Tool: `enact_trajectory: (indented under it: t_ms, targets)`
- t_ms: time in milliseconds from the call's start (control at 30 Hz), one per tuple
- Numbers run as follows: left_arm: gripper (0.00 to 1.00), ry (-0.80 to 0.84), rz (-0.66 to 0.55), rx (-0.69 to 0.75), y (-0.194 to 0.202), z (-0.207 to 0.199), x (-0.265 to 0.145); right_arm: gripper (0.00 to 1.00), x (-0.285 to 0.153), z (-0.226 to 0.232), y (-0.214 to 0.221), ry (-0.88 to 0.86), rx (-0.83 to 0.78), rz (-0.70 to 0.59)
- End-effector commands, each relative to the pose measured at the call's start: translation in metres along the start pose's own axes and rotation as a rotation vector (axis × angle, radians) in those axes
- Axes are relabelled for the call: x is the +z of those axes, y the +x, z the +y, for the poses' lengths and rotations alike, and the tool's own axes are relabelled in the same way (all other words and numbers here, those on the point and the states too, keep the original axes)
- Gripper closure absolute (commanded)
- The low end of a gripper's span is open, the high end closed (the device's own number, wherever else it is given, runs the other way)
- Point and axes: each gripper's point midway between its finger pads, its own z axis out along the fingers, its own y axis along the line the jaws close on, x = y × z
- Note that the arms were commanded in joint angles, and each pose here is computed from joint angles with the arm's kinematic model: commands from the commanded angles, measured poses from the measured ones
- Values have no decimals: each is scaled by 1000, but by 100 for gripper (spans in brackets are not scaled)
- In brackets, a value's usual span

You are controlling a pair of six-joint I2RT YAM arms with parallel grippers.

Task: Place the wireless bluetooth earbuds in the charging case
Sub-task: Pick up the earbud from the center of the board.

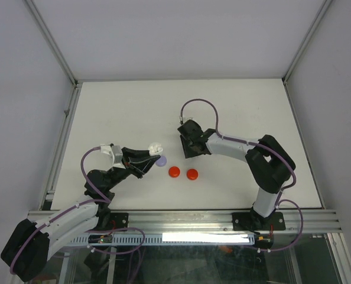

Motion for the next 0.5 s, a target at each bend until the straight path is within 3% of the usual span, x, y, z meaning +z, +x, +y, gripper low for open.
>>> enact_trajectory:
  t_ms: [0, 467]
  targets:
    - [100, -17, -33, 32, -7, 4, -1, 63, 0, 2, -21, 32, 37, -57]
    - [100, -17, -32, 31, -7, 4, -2, 71, 10, 8, -11, 15, 22, -4]
